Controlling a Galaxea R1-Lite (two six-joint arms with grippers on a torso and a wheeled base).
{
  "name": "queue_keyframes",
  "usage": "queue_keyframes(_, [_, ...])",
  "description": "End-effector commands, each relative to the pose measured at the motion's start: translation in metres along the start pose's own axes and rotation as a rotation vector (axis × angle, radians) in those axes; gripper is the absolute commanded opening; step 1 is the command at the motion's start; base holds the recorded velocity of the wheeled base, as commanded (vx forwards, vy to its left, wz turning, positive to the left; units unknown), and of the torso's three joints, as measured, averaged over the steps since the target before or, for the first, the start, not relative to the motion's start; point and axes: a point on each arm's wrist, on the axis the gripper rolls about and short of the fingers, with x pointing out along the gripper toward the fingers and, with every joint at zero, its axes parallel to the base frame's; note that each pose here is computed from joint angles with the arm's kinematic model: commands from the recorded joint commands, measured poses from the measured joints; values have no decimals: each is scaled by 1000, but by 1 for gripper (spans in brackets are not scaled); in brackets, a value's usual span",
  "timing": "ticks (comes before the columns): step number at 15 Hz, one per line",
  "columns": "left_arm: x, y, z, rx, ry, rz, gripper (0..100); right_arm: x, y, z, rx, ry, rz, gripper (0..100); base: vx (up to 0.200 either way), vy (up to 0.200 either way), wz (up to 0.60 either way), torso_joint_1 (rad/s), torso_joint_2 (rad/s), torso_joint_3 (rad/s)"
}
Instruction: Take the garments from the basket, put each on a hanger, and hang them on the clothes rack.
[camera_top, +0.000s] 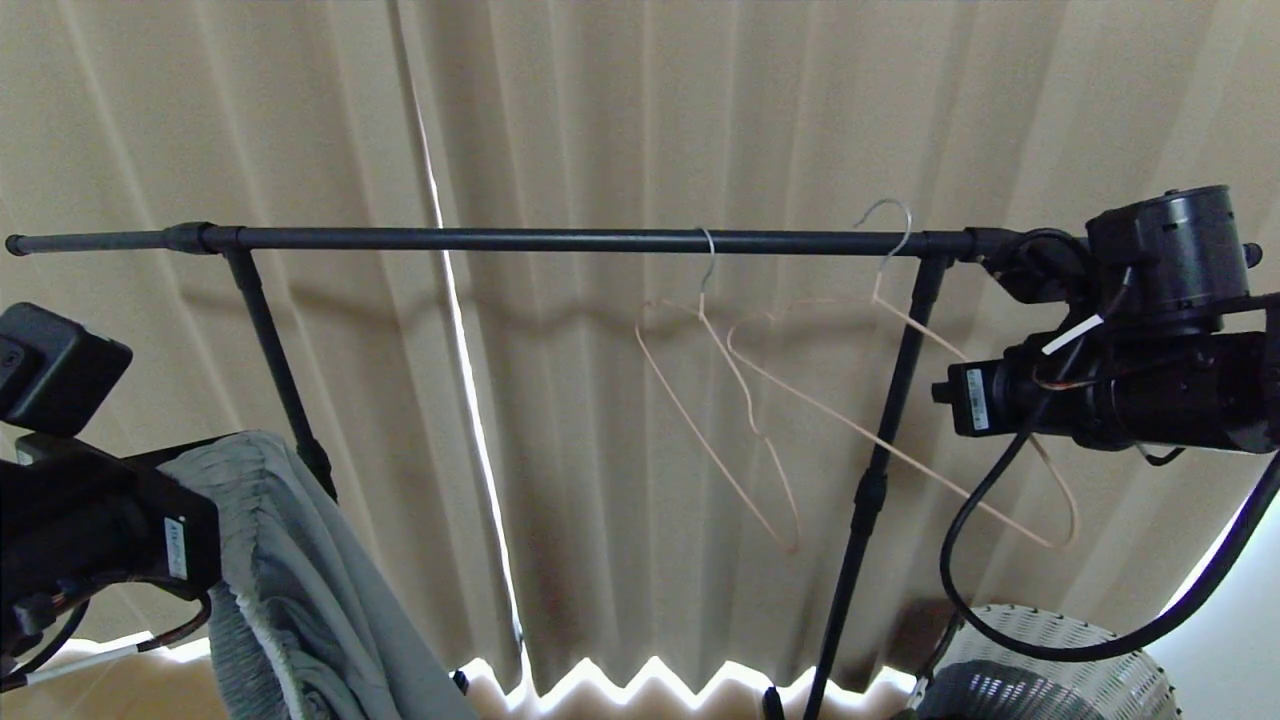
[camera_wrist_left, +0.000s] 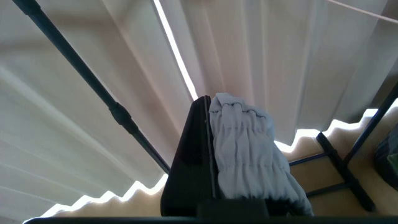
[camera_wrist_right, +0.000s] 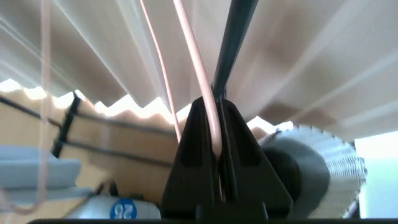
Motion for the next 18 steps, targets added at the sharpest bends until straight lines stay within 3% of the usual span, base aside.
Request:
queue_keyframes(1, [1, 0, 0, 1, 2, -1, 0, -11, -1, 5, 10, -57, 9, 0, 0, 0, 0, 0, 0, 0])
queue_keyframes(4, [1, 0, -1, 5, 5, -1, 0, -23, -4, 3, 14, -77, 8, 0, 0, 0, 0, 0, 0, 0])
queue_keyframes(9, [1, 0, -2, 40, 9, -1, 0, -61, -16, -23, 13, -94, 13, 0, 0, 0, 0, 0, 0, 0])
queue_keyframes(13, [2, 0, -2, 42, 10, -1, 0, -81, -23, -43, 8, -99, 14, 0, -200, 0, 0, 8, 4, 2])
queue_keyframes(18, [4, -1, -3, 43, 20, -5, 0, -83, -26, -54, 4, -80, 11, 0, -200, 0, 0, -1, 3, 6])
